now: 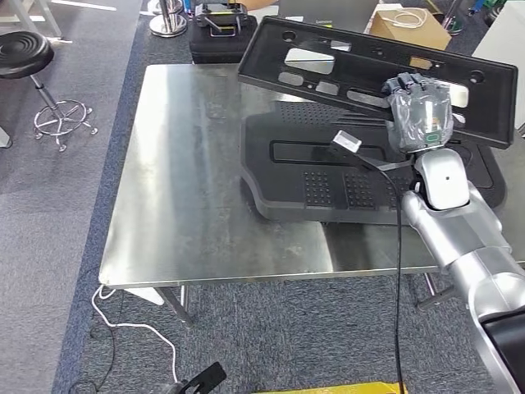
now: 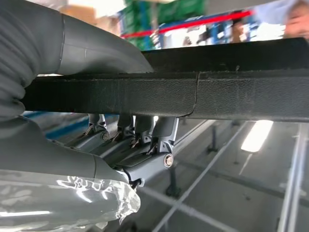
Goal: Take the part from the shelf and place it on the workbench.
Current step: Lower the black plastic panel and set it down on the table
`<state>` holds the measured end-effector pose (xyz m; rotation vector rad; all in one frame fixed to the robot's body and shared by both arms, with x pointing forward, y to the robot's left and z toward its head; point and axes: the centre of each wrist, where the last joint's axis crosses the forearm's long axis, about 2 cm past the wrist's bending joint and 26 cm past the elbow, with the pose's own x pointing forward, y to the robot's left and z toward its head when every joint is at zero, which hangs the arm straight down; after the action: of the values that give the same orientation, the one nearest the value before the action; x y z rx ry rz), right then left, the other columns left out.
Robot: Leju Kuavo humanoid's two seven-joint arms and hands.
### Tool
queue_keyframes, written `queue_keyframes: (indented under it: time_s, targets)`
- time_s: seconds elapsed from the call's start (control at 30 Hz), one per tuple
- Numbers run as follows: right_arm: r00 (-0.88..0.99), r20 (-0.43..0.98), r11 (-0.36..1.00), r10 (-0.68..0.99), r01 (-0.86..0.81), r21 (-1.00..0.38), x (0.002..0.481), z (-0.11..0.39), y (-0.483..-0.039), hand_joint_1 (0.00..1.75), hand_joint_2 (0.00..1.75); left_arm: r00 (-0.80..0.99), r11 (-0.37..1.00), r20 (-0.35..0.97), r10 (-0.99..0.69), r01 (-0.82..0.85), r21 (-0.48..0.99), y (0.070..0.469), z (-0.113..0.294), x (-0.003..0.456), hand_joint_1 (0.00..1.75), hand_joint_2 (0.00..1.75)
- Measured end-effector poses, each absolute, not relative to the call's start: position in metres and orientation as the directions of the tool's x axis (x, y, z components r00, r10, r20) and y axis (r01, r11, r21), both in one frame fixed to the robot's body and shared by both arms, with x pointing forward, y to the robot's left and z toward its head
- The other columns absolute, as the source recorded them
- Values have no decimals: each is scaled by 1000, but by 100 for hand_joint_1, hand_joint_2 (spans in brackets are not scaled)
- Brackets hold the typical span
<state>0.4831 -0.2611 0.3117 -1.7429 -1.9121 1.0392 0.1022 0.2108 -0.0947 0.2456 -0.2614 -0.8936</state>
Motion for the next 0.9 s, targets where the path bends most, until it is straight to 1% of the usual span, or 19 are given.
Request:
queue_keyframes:
  time_s: [0.13,0.33,0.6,0.9]
  targets:
    - [-116,-280,-125,953,692,-711,484,304,-277,175,175,589,595,123,-799,741,313,208,-94,102,0,175]
    - [-79,-318,-197,945,638,-745,484,284,-292,175,175,581,591,137,-802,741,319,208,-93,108,0,175]
    - [-58,-313,-226,948,570,-790,483,266,-305,175,175,577,589,140,-805,746,311,208,-94,103,0,175]
    - [-43,-284,-224,958,505,-834,481,251,-313,175,175,575,589,146,-805,745,313,207,-94,103,0,175]
